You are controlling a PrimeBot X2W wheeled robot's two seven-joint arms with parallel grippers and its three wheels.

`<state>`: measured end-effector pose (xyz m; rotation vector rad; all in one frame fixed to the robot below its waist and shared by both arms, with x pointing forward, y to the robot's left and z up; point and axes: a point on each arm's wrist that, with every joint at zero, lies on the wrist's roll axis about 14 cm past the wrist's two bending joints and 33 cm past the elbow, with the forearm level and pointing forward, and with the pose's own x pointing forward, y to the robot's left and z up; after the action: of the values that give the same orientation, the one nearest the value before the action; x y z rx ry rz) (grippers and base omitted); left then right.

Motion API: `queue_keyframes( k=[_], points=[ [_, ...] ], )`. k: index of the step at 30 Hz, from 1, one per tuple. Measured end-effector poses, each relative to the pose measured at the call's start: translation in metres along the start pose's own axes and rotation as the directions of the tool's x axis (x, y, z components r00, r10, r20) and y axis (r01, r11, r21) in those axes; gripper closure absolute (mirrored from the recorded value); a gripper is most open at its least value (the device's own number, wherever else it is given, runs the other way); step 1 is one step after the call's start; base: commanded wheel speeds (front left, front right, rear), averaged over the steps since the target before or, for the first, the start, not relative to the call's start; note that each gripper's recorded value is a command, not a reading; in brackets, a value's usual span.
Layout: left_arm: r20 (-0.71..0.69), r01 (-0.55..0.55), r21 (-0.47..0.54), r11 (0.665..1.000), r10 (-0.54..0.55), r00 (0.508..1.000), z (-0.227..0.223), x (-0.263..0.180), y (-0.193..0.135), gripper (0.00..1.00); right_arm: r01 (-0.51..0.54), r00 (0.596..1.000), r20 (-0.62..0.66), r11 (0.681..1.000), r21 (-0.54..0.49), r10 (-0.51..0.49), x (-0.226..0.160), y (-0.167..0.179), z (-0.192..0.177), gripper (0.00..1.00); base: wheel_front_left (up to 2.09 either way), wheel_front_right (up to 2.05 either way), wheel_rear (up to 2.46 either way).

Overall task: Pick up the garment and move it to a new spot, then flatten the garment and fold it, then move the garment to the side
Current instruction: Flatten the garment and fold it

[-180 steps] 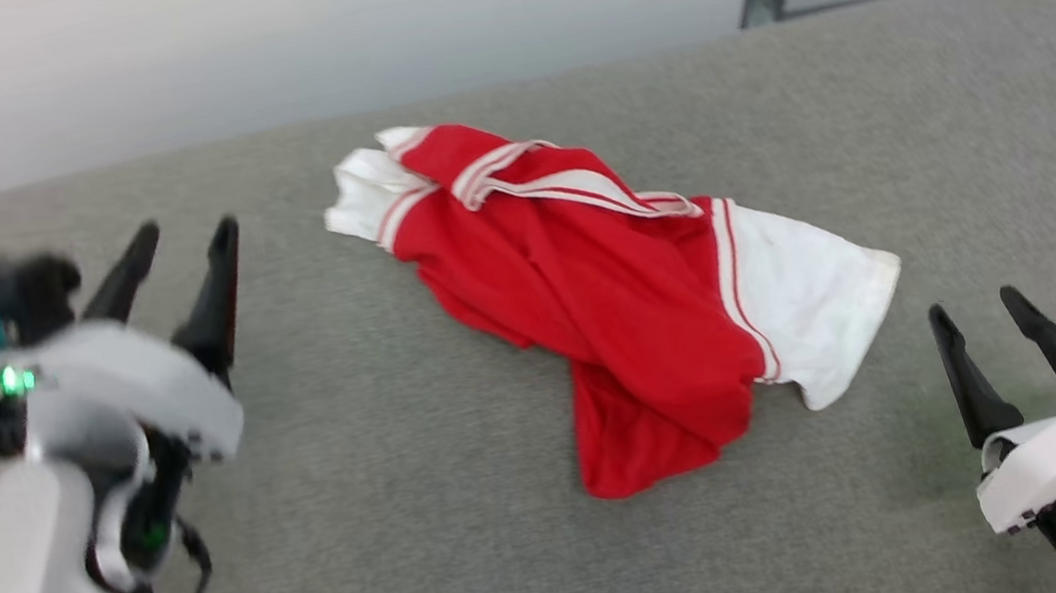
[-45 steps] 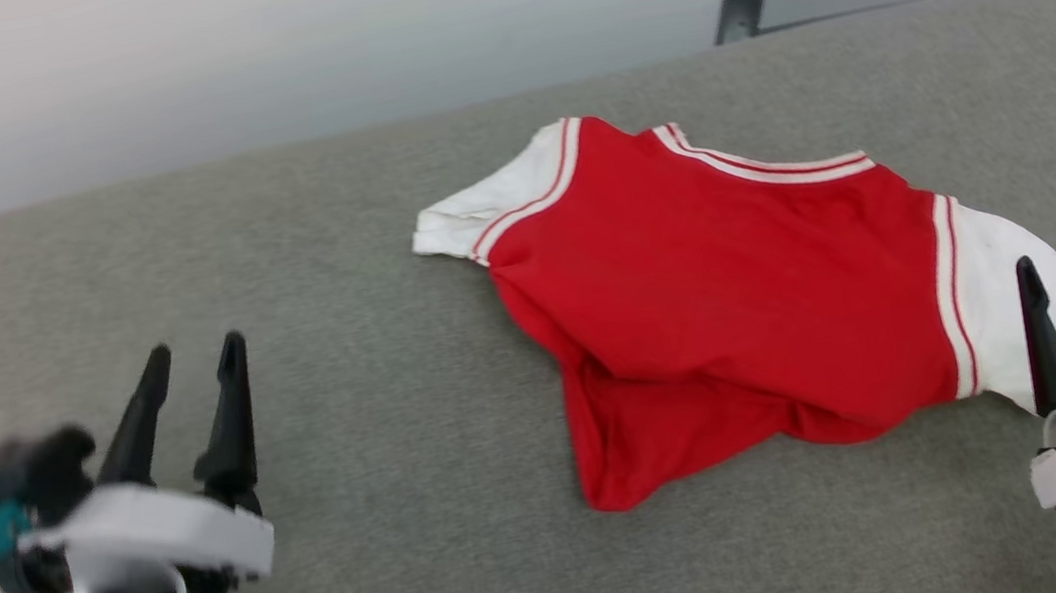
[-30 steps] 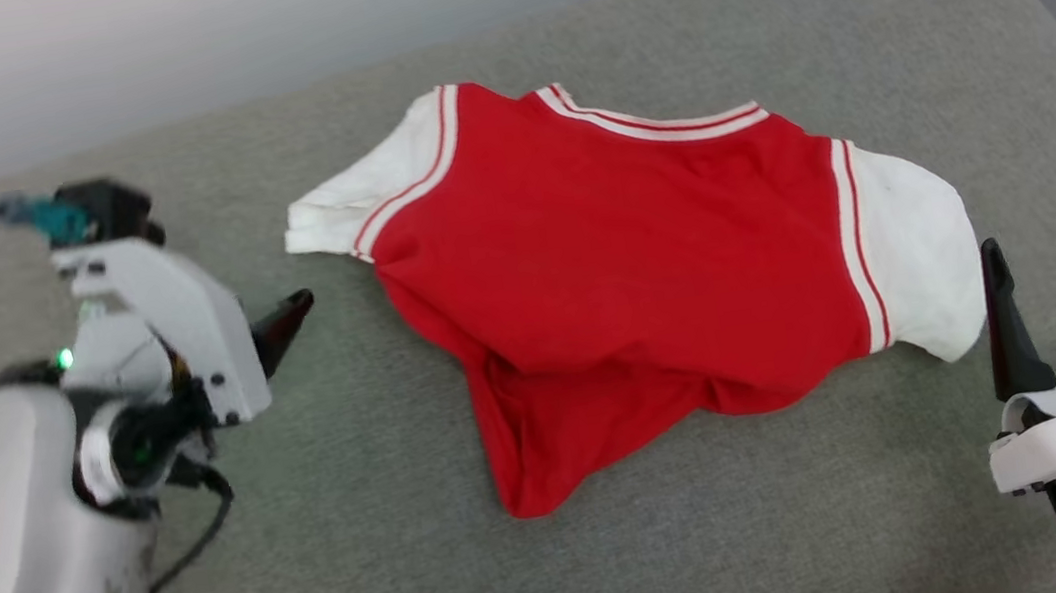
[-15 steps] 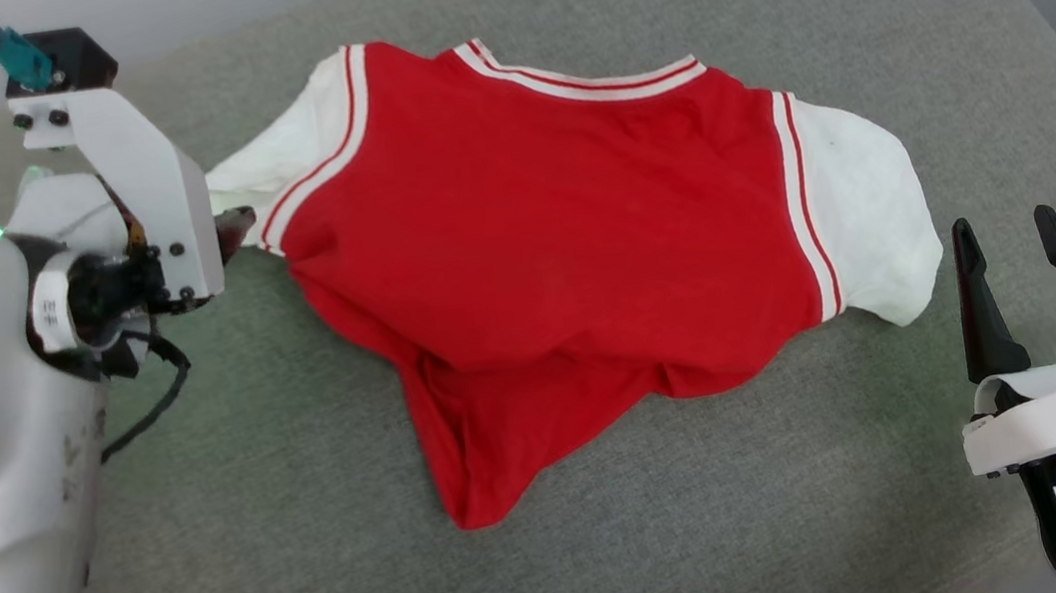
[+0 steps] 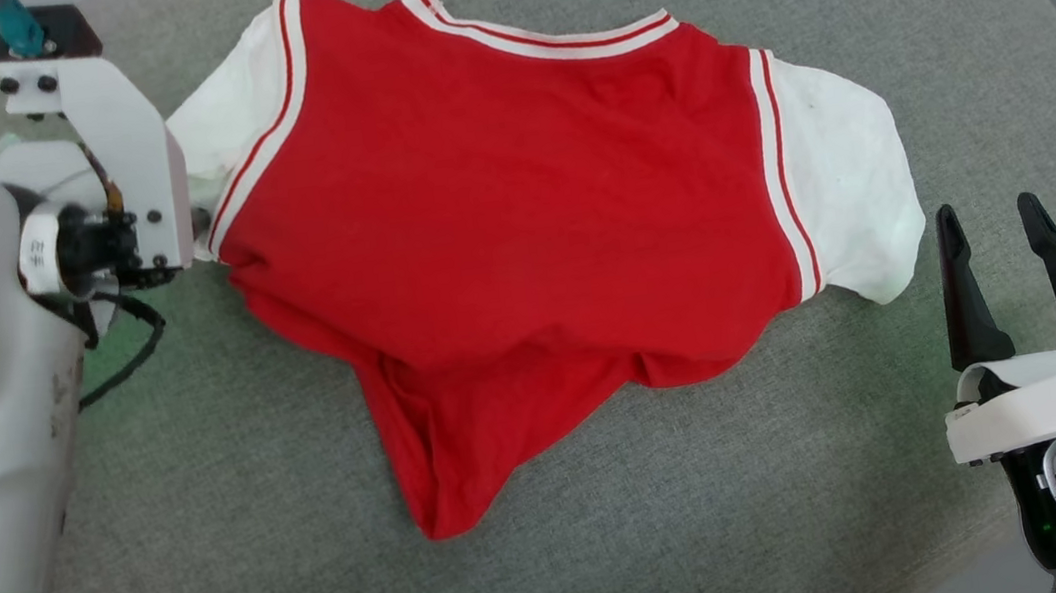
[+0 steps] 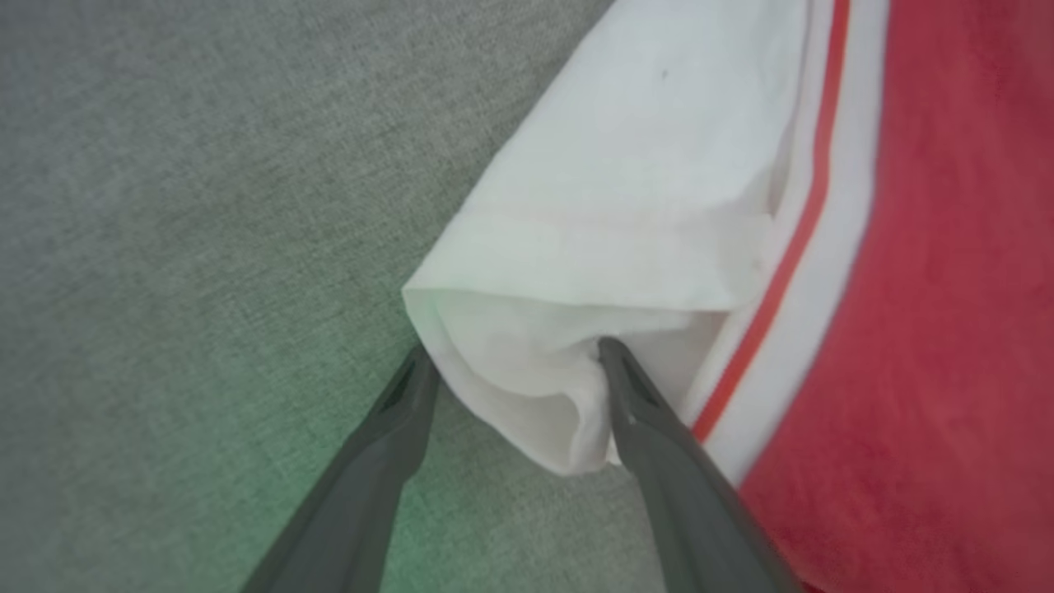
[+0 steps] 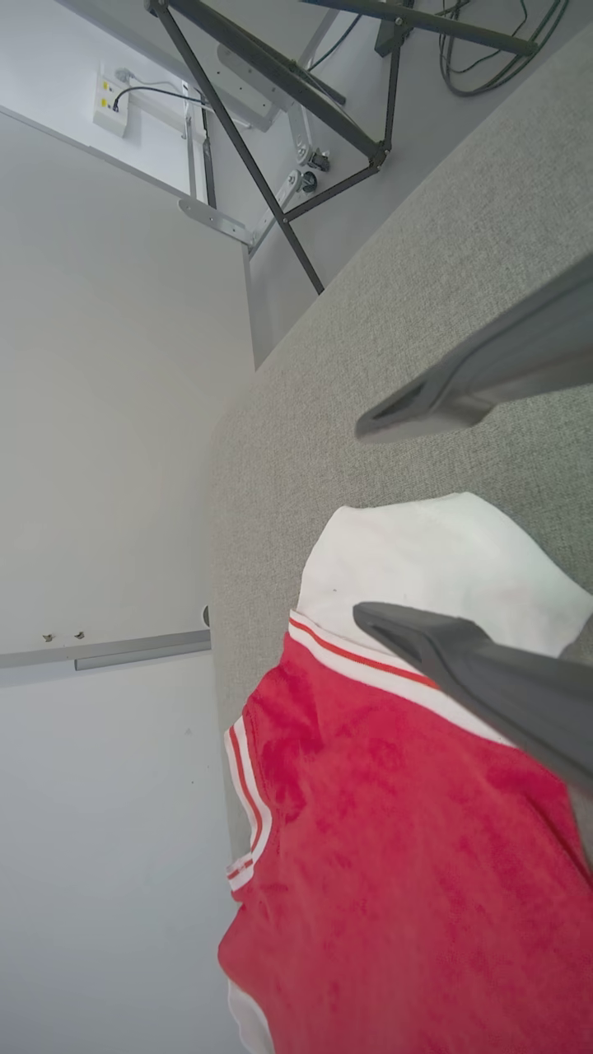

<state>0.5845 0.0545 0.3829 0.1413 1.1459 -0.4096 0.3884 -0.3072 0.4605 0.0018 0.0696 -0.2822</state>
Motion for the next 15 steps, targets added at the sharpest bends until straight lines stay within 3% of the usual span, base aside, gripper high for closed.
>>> queue_keyframes(
  k=[1,2,4,15],
  points=[
    [-0.013,0.000,-0.007,1.000,0.000,1.000,-0.002,0.002,0.000,0.26,0.002,1.000,0.000,1.000,0.001,-0.002,0.001,0.000,0.000,0.00,0.00,0.00,0.00],
    [-0.021,0.003,-0.023,1.000,-0.003,1.000,-0.003,0.002,0.000,0.26,0.003,1.000,0.001,1.000,0.001,-0.003,0.001,-0.001,0.000,0.00,0.00,0.00,0.00],
    [-0.028,0.015,-0.053,0.998,-0.016,0.999,-0.003,0.002,-0.001,1.00,0.001,1.000,0.004,1.000,0.003,-0.001,0.003,0.000,0.001,0.00,0.00,0.00,0.00],
    [-0.055,-0.046,-0.153,0.987,0.038,0.998,-0.024,-0.016,0.023,1.00,-0.040,0.999,0.023,0.999,-0.007,0.040,0.011,0.010,0.005,0.00,0.00,0.00,0.00]
  ],
)
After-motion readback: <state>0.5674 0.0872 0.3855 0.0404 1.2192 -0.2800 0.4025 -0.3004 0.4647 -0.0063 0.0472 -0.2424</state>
